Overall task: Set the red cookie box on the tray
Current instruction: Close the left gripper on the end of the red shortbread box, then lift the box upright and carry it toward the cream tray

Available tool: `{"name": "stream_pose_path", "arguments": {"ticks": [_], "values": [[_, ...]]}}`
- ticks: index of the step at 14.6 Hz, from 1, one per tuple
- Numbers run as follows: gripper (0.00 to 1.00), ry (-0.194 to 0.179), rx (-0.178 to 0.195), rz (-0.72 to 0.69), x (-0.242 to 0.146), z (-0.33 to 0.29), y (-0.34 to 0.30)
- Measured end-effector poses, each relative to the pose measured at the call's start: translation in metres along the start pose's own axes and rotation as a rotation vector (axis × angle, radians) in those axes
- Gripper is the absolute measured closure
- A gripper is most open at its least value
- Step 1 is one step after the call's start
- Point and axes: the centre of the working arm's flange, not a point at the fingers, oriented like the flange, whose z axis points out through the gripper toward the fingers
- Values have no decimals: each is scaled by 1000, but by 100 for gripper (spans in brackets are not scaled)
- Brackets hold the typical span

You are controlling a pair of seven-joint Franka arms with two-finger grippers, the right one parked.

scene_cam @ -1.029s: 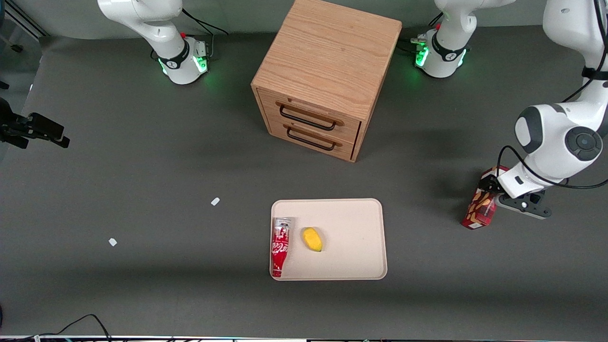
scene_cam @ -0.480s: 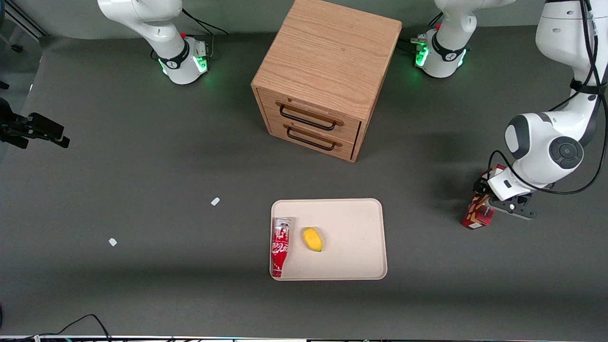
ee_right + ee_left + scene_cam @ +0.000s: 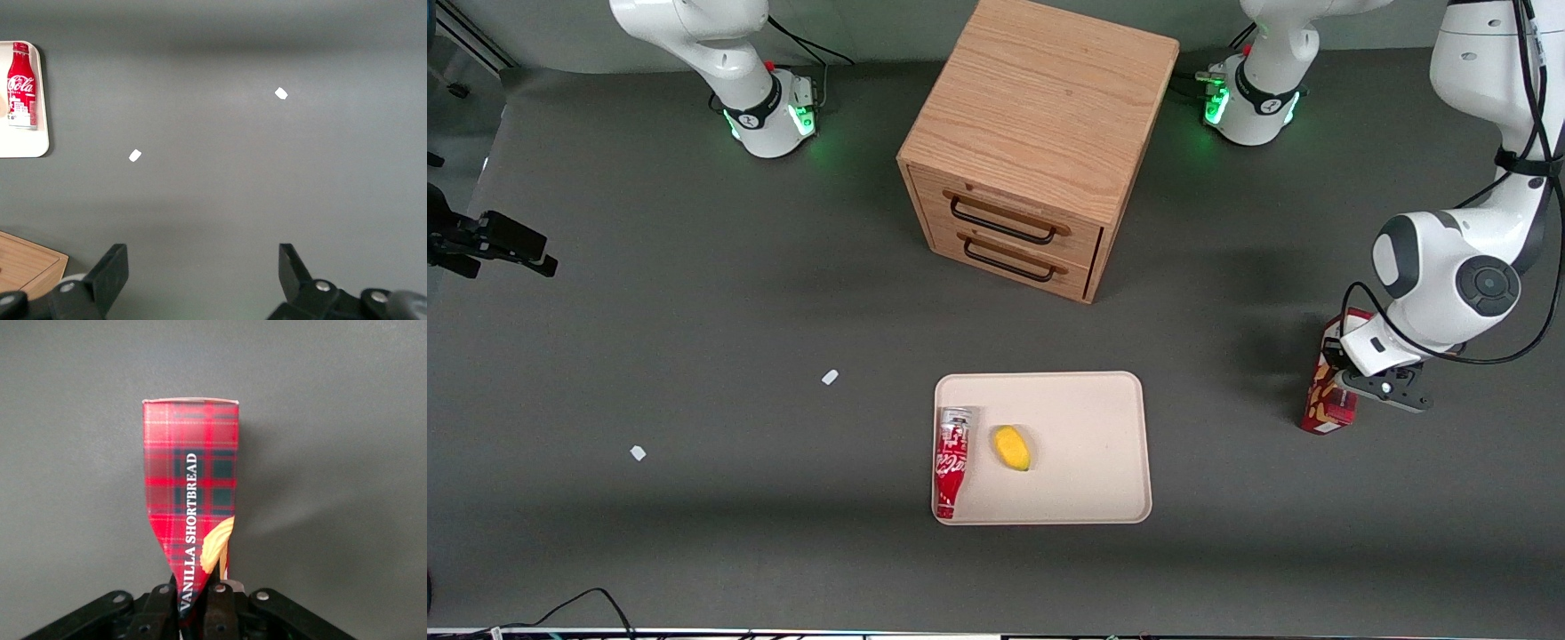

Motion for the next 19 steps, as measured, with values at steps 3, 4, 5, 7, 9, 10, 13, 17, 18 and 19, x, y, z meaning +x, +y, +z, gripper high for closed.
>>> {"name": "stream_pose_path", "arguments": {"ticks": [3, 4, 5, 7, 9, 10, 13, 17, 18, 19], "values": [[89, -37, -14, -4, 22, -44, -12], [89, -42, -15, -7, 32, -70, -16], [89, -46, -16, -16, 41, -99, -18], [89, -56, -30, -65, 59, -159, -13], [89, -64, -69, -139, 78, -215, 8], [89, -63, -80, -167, 89, -235, 23], [89, -58, -103, -241, 126, -253, 76], [89, -77, -142, -323, 183, -210, 143], [89, -81, -142, -334, 194, -195, 155], [89, -81, -141, -343, 203, -180, 166]]}}
